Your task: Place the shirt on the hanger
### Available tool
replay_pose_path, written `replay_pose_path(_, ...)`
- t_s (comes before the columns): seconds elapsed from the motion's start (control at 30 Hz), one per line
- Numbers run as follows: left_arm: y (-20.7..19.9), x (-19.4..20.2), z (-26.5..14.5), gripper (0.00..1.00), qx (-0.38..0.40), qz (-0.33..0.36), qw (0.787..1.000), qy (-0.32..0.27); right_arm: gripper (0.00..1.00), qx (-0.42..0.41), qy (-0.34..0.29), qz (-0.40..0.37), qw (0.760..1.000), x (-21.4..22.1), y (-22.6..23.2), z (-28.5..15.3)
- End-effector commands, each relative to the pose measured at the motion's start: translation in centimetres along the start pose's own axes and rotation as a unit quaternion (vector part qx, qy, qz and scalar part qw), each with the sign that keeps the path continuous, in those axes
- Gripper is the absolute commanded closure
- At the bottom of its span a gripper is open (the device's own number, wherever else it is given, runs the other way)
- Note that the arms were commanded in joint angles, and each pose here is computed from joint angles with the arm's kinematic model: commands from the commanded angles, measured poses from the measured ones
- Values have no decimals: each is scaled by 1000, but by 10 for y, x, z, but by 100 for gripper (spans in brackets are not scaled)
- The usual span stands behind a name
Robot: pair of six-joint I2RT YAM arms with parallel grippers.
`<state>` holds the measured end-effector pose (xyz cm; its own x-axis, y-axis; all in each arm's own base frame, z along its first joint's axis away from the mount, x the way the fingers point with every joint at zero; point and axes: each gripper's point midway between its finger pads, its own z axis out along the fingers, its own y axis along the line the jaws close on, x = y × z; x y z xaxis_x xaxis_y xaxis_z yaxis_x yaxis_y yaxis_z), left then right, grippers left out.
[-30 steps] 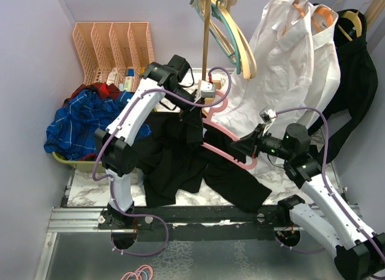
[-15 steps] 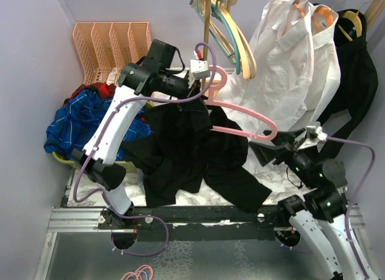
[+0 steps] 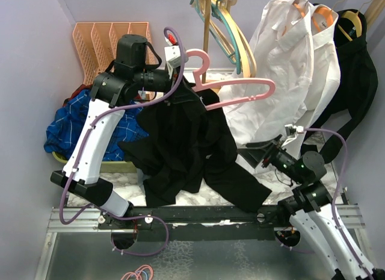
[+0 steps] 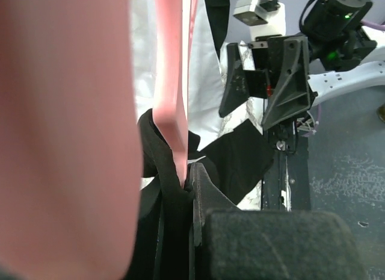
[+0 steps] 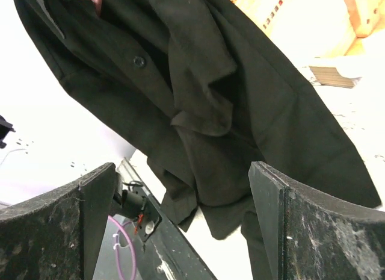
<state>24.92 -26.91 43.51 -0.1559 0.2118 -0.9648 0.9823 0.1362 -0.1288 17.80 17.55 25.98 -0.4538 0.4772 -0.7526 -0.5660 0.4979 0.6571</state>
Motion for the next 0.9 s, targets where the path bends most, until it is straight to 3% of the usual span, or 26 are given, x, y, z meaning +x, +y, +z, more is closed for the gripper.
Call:
replay_pose_path(0.0,-18,-15,-7,100,34,8,999,-29,9,-61,-26,4,998,-19,17,23)
replay_pose_path(0.43,-17,-21,-15,100,37,4,998,-42,15,-63,-18,-24,998,-4,7,78)
replay_pose_path(0.63,-15,-20,-16,100,42,-4,998,-44,26,-68,-34,-22,997,-9,15,93)
replay_pose_path(0.77,-15,-20,-18,100,40,-5,998,-45,54,-73,-24,-23,997,-5,17,104)
replay_pose_path(0.87,-14,-20,-20,100,36,-3,998,-45,97,-67,-16,-21,997,0,13,107)
